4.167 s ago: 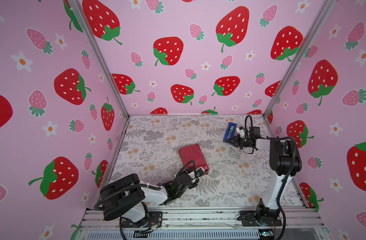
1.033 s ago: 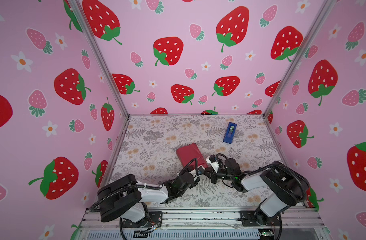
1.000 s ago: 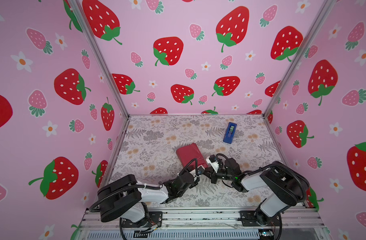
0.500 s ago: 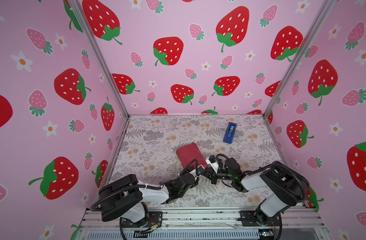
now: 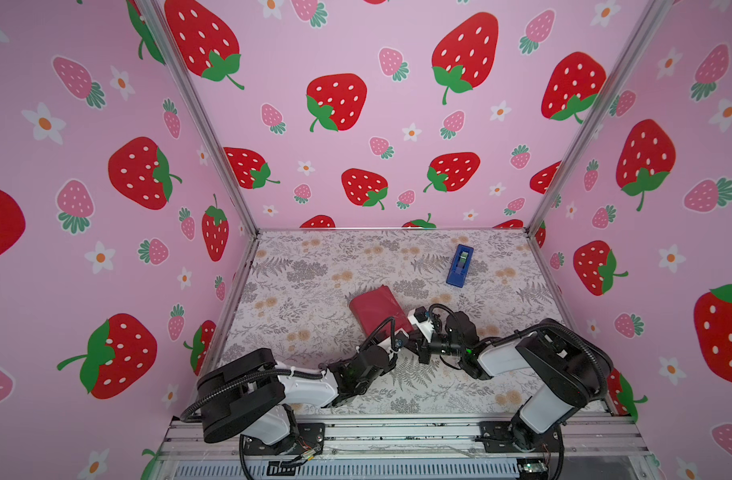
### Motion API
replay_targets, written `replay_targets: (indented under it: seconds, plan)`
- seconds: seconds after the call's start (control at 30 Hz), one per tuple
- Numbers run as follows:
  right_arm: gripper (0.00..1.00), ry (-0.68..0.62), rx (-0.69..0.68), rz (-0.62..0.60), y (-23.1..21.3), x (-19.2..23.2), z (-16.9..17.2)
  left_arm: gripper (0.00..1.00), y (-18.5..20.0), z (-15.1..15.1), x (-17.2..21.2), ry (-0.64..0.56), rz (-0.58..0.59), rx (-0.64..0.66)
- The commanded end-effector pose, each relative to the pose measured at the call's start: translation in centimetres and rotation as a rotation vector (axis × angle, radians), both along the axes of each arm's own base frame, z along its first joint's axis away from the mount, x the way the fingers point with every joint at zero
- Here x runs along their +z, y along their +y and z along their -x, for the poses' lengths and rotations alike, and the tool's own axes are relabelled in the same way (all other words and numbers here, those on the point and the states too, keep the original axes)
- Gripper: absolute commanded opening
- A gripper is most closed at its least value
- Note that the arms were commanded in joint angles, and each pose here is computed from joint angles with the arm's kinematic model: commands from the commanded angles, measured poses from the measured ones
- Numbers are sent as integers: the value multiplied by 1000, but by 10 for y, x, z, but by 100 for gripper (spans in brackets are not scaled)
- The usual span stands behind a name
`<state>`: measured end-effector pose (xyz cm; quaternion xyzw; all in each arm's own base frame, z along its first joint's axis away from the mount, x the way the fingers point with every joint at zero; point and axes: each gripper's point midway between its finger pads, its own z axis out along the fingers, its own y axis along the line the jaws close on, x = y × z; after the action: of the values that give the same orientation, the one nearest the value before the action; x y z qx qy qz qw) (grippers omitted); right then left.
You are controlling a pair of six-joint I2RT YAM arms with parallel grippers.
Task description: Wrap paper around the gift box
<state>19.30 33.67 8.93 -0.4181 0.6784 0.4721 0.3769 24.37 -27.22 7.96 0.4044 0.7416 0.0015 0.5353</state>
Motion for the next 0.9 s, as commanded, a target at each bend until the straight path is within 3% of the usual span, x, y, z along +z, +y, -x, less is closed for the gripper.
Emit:
replay_targets:
  seconds: [0.0,0.5,0.87]
  plan:
    - [0,-33,-23,31,2,-6,-6,47,21,16,-46,121,-141,-6]
    - [0,-117,-8,34,-29,24,22,46,21,13,-46,115,-148,8]
    - [0,-130,109,22,0,24,15,46,20,13,-47,115,-152,8]
